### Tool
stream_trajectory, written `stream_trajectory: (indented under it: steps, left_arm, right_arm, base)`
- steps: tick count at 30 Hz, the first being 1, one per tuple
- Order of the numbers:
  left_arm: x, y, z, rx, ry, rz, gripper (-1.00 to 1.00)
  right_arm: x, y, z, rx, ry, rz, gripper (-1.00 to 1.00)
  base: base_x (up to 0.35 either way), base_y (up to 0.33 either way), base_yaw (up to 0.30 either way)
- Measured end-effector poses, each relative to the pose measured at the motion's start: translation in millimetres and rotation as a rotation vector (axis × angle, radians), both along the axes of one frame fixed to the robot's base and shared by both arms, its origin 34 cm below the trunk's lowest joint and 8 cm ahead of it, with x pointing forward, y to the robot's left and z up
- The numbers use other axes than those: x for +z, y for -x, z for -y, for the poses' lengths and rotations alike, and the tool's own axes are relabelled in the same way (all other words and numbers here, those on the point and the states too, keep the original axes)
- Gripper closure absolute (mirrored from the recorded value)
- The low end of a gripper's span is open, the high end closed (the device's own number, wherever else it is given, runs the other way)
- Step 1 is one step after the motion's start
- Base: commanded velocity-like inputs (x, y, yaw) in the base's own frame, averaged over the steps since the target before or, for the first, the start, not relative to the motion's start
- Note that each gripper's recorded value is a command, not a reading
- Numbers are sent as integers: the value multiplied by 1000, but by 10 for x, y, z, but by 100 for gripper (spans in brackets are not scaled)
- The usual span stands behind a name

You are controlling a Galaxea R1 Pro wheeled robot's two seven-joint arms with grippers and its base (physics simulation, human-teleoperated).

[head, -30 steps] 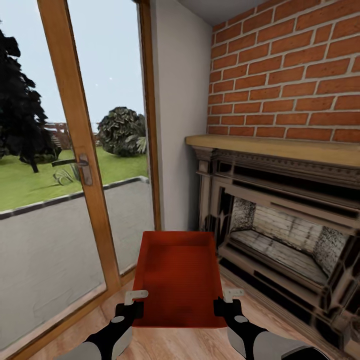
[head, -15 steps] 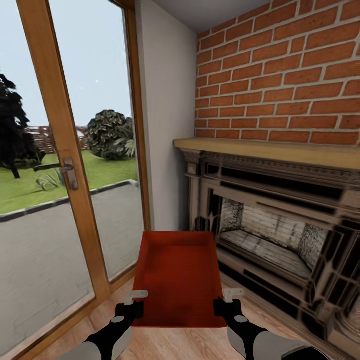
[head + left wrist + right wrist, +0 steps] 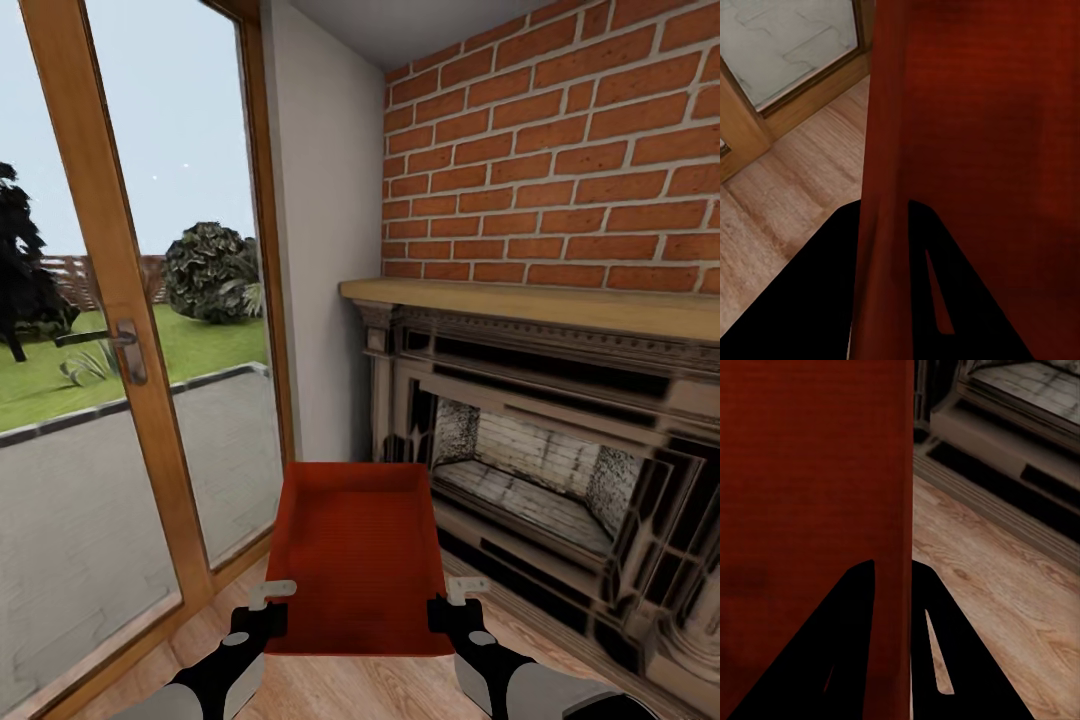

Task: Move the two storage containers from the living room to the garage. In the garage, place one container on the floor and stack the other container on top of it (either order is fine).

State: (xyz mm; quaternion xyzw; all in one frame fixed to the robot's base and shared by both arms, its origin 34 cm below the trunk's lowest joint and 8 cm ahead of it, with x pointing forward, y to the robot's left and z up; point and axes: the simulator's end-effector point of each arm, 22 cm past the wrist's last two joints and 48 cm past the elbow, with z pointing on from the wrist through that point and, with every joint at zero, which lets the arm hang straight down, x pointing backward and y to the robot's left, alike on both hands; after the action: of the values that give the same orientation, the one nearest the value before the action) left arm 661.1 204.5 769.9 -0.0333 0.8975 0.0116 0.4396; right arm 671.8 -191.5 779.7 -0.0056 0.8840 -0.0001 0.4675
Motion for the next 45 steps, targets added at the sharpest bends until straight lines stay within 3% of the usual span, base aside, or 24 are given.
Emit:
stream_trajectory:
  steps: [19,45]
  left_arm:
    - [0,0,-1,1,-1,0,100]
    - [1,0,1,1,-2,0,100]
  right_arm:
    - [2,-1,-1,0,1,1,100]
    - [2,0,0,-1,1,1,100]
  base:
    - [0,0,-15]
    - [0,0,-261]
